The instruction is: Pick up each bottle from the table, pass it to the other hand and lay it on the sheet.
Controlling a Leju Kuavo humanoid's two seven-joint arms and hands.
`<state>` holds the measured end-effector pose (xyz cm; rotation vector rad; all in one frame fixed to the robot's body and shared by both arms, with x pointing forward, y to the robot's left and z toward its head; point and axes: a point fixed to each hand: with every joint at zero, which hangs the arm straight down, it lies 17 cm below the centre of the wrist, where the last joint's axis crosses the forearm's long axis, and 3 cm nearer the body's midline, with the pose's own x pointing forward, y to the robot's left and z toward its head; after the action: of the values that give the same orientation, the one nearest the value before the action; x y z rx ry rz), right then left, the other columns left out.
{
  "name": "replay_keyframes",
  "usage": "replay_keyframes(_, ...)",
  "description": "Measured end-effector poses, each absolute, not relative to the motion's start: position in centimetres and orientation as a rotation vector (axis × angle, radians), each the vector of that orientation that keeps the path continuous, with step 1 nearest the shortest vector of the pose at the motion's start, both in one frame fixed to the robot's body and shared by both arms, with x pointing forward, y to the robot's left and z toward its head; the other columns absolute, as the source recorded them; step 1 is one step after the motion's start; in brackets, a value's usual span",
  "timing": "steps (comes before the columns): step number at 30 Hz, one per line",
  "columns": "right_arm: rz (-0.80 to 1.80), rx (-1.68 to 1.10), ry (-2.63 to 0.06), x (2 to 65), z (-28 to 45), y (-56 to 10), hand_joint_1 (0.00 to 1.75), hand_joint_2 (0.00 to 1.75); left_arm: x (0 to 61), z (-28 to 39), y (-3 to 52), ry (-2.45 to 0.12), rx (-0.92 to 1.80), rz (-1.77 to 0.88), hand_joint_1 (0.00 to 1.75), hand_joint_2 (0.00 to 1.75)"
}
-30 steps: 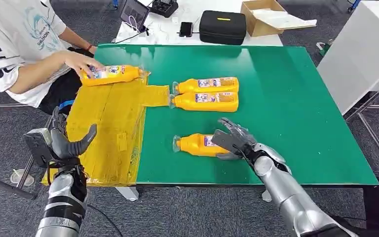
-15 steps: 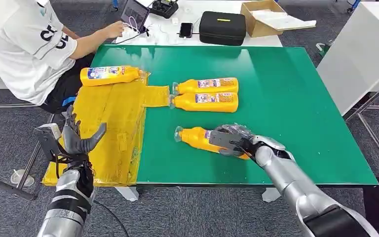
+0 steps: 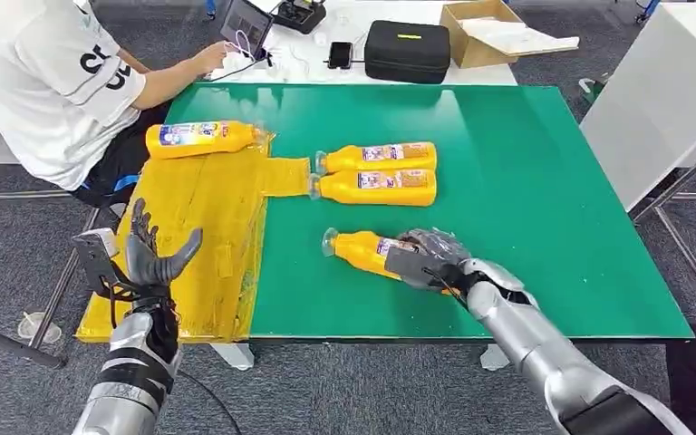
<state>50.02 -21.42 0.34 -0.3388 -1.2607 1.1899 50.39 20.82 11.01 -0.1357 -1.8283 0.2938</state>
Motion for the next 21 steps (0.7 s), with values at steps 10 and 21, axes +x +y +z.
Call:
replay_keyframes(10, 0.712, -0.332, -1.800, 47.5, 10.2, -16.0, 1.75, 1.75, 49.0, 10.5, 18.8, -1.779, -0.239, 0.318, 0.00, 1.75)
replay_keyframes(21, 0.330, -0.431, -2.138, 44.9, 19.2, -18.4, 1.75, 1.75, 48.3, 11.7, 15.9, -1.732, -0.463, 0.350, 0.00, 1.75)
